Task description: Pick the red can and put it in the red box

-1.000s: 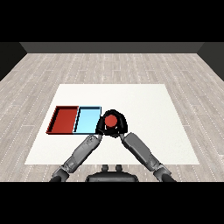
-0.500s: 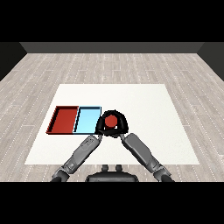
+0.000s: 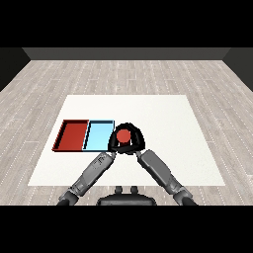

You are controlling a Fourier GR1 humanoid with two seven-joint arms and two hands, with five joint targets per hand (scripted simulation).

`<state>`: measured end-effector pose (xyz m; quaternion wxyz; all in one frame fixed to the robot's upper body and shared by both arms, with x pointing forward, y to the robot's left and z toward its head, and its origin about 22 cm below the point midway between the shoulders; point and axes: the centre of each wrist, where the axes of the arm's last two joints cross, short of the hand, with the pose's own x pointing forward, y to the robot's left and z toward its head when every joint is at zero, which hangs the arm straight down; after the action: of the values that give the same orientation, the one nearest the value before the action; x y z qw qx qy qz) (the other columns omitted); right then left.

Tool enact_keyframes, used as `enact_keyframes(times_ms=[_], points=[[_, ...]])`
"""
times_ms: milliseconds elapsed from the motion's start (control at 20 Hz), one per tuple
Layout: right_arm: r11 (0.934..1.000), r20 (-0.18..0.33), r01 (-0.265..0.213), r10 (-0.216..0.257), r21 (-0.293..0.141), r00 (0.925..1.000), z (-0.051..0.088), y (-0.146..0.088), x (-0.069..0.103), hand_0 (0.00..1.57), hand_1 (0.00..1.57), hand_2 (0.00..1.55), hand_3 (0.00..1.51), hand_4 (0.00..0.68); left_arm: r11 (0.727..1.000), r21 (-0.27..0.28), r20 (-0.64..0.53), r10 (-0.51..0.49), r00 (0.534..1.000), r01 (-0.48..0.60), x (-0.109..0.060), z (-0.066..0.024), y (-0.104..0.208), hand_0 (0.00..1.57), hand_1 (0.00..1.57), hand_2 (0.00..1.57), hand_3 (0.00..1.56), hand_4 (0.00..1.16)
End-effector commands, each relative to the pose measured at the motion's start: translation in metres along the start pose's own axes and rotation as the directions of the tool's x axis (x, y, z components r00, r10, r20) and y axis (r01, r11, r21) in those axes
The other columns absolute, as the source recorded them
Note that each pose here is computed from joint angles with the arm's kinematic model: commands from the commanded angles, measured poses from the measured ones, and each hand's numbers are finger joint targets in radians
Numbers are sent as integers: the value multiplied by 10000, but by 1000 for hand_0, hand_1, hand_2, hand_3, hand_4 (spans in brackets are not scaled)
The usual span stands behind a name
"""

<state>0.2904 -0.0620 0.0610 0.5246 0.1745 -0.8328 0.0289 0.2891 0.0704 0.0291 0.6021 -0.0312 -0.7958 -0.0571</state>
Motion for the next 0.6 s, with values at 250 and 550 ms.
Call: enact_keyframes(times_ms=[250,550], points=[[10000,360,-33,30,85,9993,6,-34,91,0,0,0,0,0,9999,139,-117,-34,9999,35,112,38,-147,1571,1571,1571,1494,1148],[9970,748,-768,771,-67,9942,-22,-288,328,0,0,0,0,0,10000,38,-179,36,9998,-35,62,98,-199,1571,1571,1571,1486,1150]])
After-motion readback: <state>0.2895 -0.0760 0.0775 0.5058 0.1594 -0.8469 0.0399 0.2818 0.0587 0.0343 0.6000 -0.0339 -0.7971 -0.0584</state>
